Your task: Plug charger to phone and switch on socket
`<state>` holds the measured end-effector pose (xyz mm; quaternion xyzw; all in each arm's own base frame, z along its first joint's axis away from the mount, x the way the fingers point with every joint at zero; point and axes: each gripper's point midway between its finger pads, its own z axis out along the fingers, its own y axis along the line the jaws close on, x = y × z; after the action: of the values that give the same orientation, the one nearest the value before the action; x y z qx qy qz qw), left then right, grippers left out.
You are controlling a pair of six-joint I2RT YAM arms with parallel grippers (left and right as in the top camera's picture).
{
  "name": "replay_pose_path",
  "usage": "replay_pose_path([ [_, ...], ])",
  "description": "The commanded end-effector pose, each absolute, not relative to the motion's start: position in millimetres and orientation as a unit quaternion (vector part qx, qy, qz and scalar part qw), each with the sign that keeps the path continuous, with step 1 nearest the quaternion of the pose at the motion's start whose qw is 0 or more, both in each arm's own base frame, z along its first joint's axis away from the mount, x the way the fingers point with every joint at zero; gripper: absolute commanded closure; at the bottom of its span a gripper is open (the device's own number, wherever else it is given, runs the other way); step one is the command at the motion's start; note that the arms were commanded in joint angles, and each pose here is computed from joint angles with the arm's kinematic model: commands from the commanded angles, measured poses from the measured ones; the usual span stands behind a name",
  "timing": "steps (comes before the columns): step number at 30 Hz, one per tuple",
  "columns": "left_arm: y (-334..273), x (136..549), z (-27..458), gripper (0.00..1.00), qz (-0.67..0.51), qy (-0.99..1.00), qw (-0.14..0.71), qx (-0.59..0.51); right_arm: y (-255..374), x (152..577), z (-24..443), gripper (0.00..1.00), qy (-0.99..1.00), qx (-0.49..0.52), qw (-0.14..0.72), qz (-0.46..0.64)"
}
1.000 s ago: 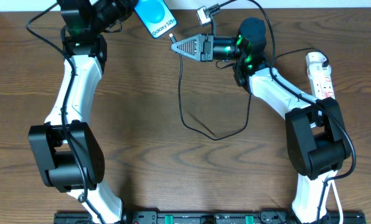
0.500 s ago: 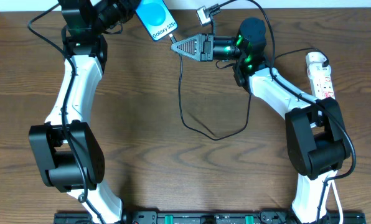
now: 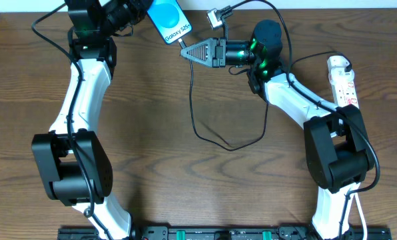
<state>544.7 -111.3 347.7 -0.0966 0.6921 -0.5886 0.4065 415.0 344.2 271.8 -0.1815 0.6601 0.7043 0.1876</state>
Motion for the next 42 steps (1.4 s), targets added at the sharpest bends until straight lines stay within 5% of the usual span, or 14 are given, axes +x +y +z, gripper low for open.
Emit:
replay_pose_path([
  [1,-118.6,537.6,362.3,0.93,-0.592,0.687,0.415,-0.068,346.8,415.4,277.4,0.99,0.657,-0.184,0.193,0.706],
  [42,-131.8,532.6,362.2,0.93,-0.599,0.689,0.404,-0.053,342.3,417.9,277.2,0.99,0.657,-0.183,0.194,0.705],
])
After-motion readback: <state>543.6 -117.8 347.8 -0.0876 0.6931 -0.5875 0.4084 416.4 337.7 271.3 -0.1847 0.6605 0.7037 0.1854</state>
